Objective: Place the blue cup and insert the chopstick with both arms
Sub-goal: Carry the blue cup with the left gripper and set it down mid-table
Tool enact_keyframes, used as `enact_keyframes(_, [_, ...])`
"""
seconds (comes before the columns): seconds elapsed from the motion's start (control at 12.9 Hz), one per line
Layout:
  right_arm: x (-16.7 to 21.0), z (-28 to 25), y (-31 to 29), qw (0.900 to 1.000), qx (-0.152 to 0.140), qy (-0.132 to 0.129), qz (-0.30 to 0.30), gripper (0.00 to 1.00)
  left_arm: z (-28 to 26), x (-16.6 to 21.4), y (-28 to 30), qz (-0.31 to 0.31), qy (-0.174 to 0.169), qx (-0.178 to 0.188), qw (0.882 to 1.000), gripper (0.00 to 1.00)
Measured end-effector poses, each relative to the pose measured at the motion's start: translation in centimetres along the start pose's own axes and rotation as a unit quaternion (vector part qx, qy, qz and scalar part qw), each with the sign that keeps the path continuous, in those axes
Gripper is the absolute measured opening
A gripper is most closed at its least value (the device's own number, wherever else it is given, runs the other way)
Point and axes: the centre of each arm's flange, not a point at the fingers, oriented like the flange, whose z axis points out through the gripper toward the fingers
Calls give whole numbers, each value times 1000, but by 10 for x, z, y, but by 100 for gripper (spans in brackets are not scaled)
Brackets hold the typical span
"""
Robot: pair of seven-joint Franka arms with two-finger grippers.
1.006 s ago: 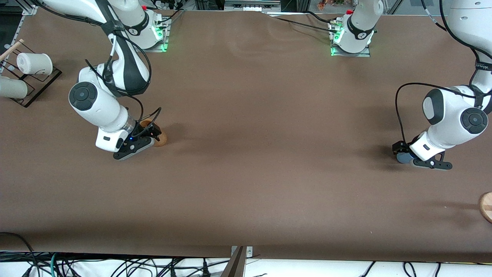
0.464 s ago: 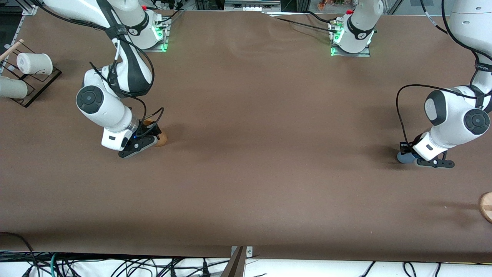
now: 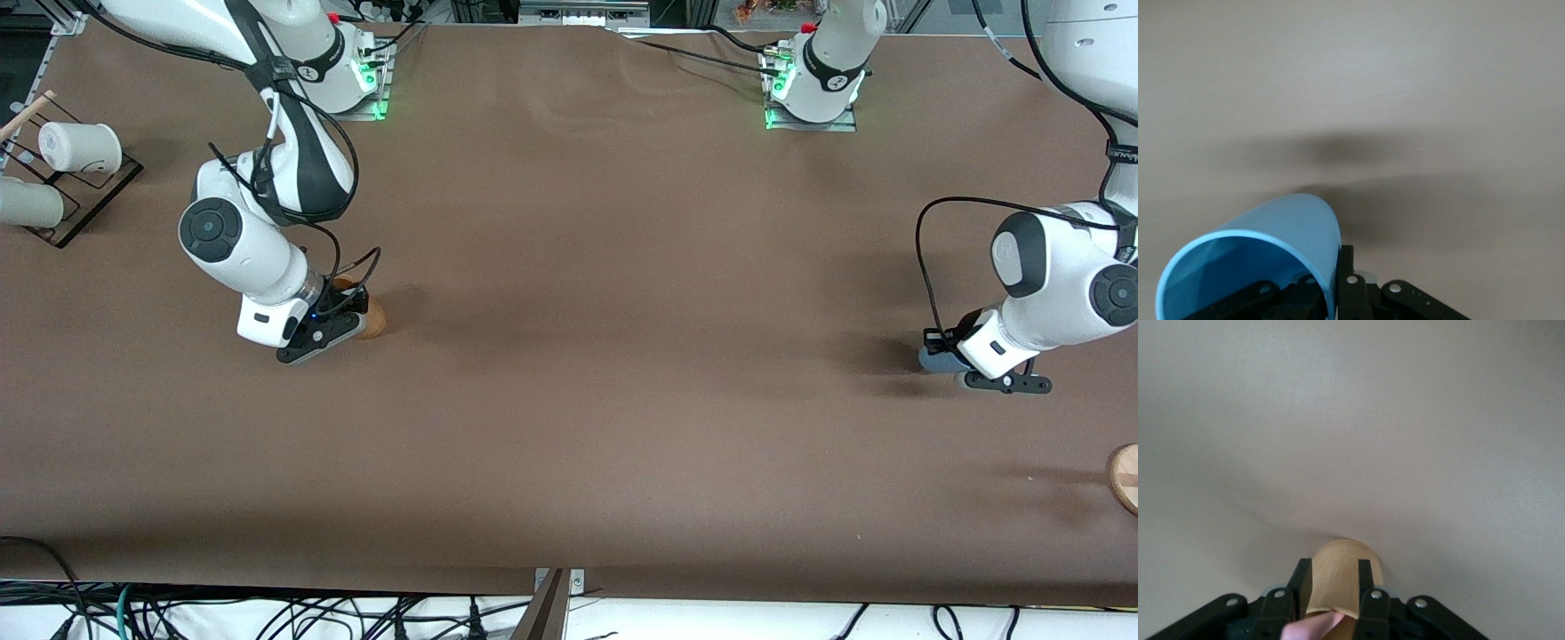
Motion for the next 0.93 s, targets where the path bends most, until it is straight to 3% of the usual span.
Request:
enact_keyframes(0.15, [1, -3, -2, 1000, 0, 3, -2, 35, -31, 16, 55, 0, -12, -19, 1000, 5])
enact_keyframes(0.31, [1, -4, -2, 1000, 0, 4, -2, 30, -54, 26, 130, -12, -17, -16, 1000, 5])
enact_keyframes(0.46, [1, -4, -2, 1000, 0, 4, -2, 19, -70, 26, 223, -20, -13, -7, 1000, 5])
enact_keyframes(0.62, [1, -4, -2, 1000, 0, 4, -2, 18, -79, 14, 316, 3, -5, -1, 1000, 5])
enact_keyframes(0.7, [1, -4, -2, 1000, 0, 4, -2, 11, -81, 5, 361, 25, 0, 1, 1000, 5])
enact_keyframes(0.93, [2, -5, -2, 1000, -1, 6, -2, 5, -66, -15, 465, 76, 6, 5, 997, 5])
